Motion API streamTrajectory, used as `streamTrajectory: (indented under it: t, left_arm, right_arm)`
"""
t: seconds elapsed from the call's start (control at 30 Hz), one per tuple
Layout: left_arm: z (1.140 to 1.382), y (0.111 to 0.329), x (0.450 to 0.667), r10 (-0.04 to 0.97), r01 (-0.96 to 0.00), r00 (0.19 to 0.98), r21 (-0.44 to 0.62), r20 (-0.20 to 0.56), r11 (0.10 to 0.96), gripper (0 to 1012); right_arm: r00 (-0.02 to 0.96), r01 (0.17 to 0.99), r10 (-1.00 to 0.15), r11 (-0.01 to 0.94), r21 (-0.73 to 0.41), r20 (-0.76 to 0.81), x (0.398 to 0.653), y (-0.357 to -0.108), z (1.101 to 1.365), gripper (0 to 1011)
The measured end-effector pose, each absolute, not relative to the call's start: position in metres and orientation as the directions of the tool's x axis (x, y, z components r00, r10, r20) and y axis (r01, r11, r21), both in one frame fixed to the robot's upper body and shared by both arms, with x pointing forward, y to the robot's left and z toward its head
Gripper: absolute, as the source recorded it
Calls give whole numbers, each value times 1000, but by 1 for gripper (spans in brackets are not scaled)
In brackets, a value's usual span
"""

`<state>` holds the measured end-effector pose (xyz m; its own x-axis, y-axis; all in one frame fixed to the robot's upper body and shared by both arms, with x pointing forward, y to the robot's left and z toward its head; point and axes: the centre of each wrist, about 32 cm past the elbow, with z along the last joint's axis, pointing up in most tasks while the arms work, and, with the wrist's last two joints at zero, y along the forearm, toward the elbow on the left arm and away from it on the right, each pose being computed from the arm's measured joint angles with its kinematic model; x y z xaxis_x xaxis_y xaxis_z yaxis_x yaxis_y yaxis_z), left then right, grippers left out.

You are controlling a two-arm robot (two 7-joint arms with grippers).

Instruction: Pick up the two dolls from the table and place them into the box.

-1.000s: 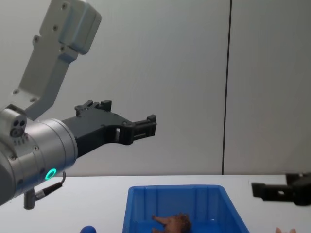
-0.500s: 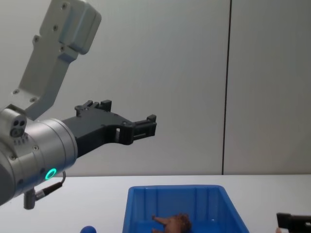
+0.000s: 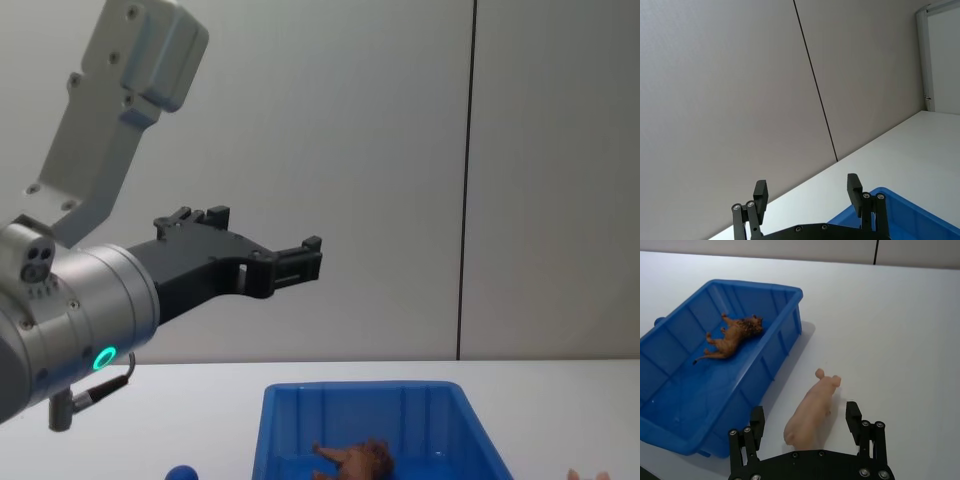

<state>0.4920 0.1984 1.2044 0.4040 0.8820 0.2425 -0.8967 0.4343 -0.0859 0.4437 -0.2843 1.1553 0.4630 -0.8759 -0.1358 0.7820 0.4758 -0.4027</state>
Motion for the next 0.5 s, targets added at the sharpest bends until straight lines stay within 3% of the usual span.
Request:
streamTrajectory:
  t: [0.5]
  left_arm:
    - [1204,198,492,882,-897,404,-86,242,434,1003]
  right_arm:
    - [442,764,-882,465,-447,-162,451,-275,1140,977]
